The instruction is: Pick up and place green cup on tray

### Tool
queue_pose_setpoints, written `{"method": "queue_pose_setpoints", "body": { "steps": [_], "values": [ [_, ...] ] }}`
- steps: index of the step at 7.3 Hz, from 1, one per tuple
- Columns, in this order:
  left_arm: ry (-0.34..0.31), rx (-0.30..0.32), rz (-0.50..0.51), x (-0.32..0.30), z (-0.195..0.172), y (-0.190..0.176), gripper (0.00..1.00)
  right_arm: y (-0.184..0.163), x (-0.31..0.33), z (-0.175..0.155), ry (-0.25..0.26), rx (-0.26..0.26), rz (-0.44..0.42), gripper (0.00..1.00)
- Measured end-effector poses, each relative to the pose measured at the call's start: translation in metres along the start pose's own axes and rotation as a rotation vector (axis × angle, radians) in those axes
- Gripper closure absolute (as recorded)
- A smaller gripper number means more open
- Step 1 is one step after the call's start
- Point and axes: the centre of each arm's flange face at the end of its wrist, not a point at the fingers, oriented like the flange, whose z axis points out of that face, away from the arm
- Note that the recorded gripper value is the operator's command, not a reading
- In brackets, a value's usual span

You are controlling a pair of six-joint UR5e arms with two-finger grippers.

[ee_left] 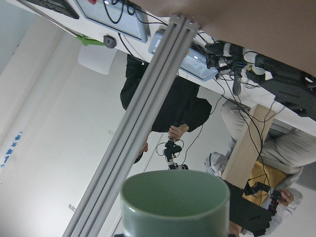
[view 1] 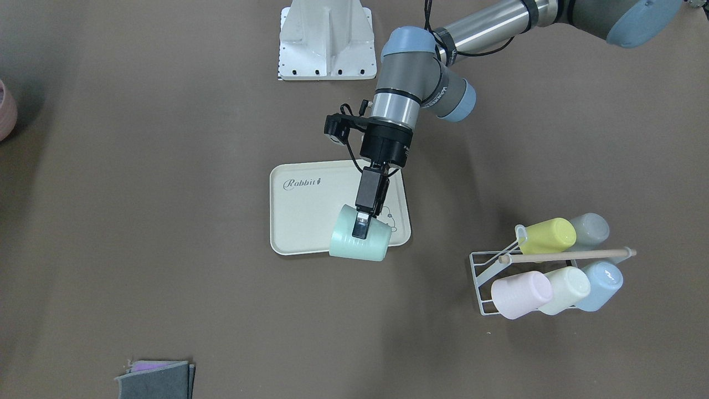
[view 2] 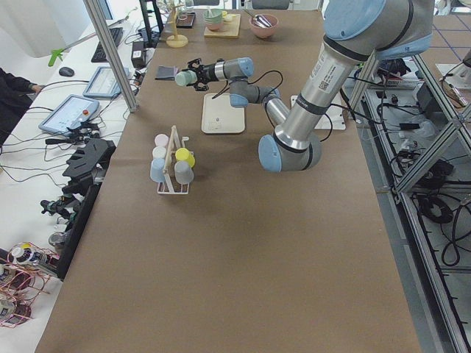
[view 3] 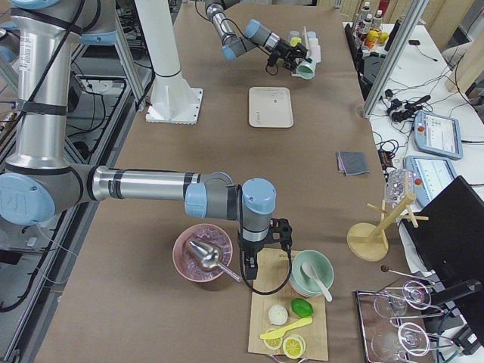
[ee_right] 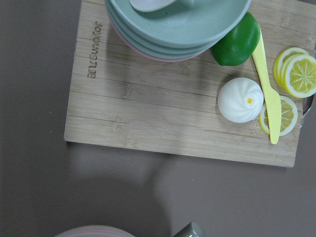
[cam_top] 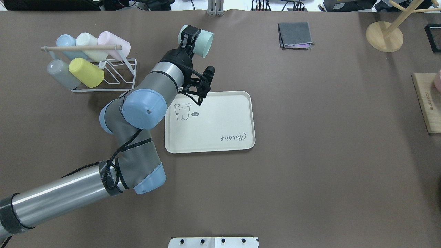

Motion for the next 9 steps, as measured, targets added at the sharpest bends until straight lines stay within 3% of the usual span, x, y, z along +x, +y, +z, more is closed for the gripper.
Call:
{"method": "queue_pose_setpoints", "body": {
  "steps": [2, 5, 7, 9],
  "values": [
    [0.123, 0.143, -0.461, 0.015, 0.001, -0.016, 0.85, 0.000, 0.001, 0.001, 0.000, -0.002, 0.002, 0.00],
    [0.331, 0.361, -0.925, 0.054, -0.006, -0.025, 0.91, 0.001, 0.002, 0.004, -0.002, -0.007, 0.005, 0.00],
    [0.449, 0.459, -1.052, 0.076, -0.012, -0.024, 0.91, 0.001, 0.003, 0.004, -0.003, -0.008, 0.006, 0.00],
    [0.516, 0.455, -1.064, 0.108, -0.011, -0.022, 0.91, 0.000, 0.003, 0.004, -0.003, -0.008, 0.006, 0.00]
  ]
}}
